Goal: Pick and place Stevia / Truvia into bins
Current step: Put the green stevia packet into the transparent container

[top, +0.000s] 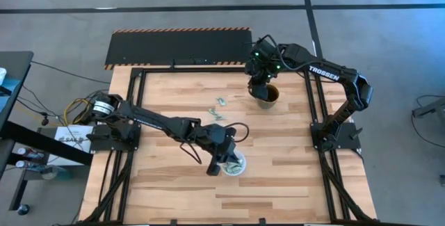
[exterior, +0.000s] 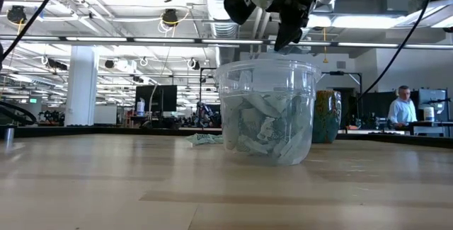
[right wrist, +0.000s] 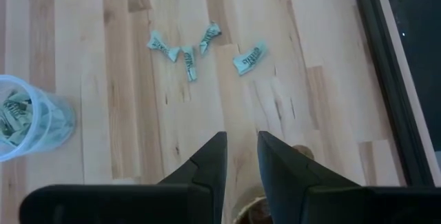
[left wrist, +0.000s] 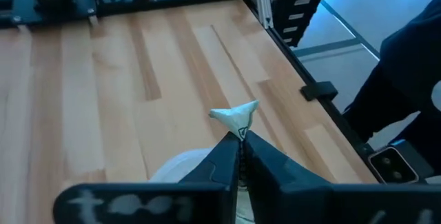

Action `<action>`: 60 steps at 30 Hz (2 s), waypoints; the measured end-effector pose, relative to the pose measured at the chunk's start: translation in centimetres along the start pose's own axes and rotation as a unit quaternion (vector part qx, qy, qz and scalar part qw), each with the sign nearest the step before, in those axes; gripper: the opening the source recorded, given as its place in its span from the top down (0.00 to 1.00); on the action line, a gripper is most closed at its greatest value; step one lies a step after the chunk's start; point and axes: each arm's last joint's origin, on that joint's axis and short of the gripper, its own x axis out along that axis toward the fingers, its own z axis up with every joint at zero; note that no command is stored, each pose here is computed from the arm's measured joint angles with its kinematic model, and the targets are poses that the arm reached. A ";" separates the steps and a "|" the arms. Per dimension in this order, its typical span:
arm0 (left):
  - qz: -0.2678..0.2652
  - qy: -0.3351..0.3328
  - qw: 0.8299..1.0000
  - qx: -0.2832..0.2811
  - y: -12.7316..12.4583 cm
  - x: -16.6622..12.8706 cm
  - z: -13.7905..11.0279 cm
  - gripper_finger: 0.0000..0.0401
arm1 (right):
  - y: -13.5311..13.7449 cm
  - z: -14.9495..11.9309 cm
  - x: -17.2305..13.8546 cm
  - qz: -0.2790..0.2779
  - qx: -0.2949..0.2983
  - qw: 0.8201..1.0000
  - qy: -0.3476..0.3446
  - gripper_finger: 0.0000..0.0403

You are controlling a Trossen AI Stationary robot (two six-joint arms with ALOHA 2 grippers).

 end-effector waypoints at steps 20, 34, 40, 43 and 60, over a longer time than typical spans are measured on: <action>0.062 0.110 0.961 -0.245 2.9 -5.5 -1.0 0.71 | 0.2 2.4 0.3 -0.020 0.007 0.995 -0.102 0.82; 0.300 0.058 0.918 -0.254 -0.4 -17.9 -1.9 0.71 | -3.3 3.8 6.2 -0.005 0.096 0.990 -0.103 0.78; 0.314 0.014 0.898 -0.309 -1.2 -19.6 -5.7 0.71 | -4.1 3.8 10.6 0.047 0.126 0.989 -0.069 0.69; 0.308 -0.010 0.895 -0.323 -1.4 -19.6 -7.1 0.71 | -4.5 3.2 12.7 0.054 0.168 0.984 -0.038 0.63; 0.334 -0.001 0.895 -0.295 -1.0 -19.2 -9.7 0.71 | -2.9 2.9 19.4 -0.052 0.245 0.968 0.032 0.50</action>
